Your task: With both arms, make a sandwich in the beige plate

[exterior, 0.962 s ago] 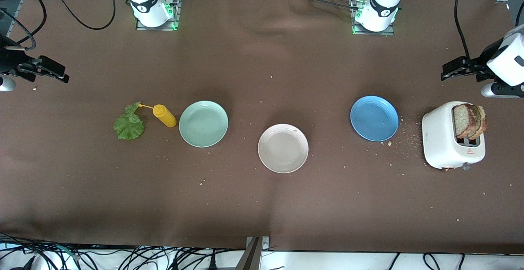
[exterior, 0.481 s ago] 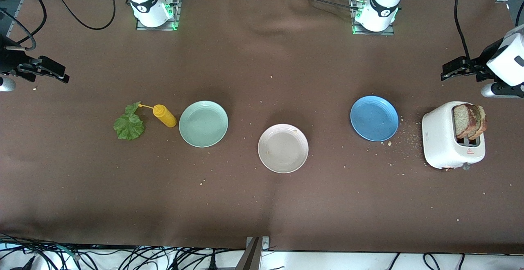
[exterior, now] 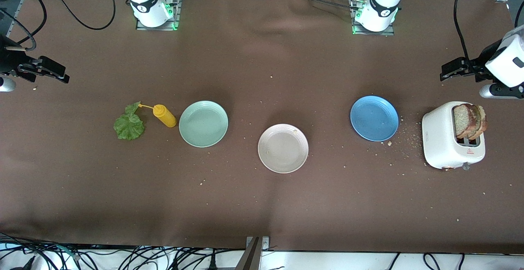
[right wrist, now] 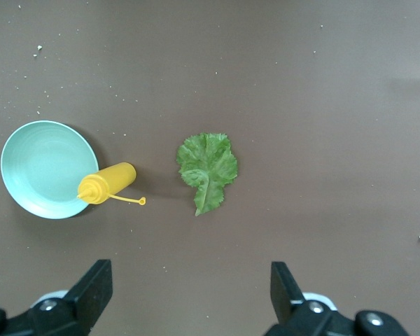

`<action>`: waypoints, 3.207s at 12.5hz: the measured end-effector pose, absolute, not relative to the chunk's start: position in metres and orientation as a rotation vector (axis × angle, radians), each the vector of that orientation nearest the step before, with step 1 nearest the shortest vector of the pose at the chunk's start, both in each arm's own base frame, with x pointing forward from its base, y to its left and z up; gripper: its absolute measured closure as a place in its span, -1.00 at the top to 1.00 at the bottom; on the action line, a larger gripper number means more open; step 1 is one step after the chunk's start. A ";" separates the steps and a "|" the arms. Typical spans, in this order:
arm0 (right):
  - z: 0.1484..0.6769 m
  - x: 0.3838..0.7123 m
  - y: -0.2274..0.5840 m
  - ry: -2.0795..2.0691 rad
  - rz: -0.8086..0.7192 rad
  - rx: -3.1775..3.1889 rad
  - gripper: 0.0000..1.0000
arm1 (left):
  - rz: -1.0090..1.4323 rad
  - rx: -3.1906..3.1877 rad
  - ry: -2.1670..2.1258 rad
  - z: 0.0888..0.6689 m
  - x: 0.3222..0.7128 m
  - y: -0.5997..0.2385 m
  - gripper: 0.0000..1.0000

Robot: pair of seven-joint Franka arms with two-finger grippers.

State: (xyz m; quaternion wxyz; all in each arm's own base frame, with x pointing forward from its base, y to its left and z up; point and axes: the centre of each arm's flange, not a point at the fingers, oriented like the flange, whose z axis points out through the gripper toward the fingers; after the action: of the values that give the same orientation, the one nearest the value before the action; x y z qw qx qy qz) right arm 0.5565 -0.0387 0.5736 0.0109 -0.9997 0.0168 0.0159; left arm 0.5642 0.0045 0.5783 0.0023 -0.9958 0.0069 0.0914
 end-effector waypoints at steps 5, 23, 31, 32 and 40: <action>0.573 0.557 -0.039 0.053 0.052 -3.119 1.00 | 0.419 -3.109 0.003 0.539 0.575 0.011 1.00; 0.533 0.566 0.005 -0.555 0.206 -3.044 1.00 | 0.489 -3.174 0.177 0.414 0.620 0.167 1.00; 0.458 0.563 -0.034 -0.860 0.091 -2.767 1.00 | 0.432 -3.169 0.124 0.408 0.630 0.167 1.00; 0.450 0.568 -0.038 -0.949 0.027 -2.723 1.00 | 0.431 -3.168 0.117 0.407 0.630 0.167 1.00; 0.335 0.586 -0.082 -1.380 -0.510 -2.117 1.00 | 0.379 -3.162 0.036 0.400 0.638 0.163 1.00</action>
State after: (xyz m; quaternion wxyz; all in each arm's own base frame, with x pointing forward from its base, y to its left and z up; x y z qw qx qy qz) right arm 0.5861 -0.0821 0.3348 0.2782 -0.7887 -0.5142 -0.1901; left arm 0.6381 0.1634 0.3998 -0.0215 -0.9926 0.0112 0.1190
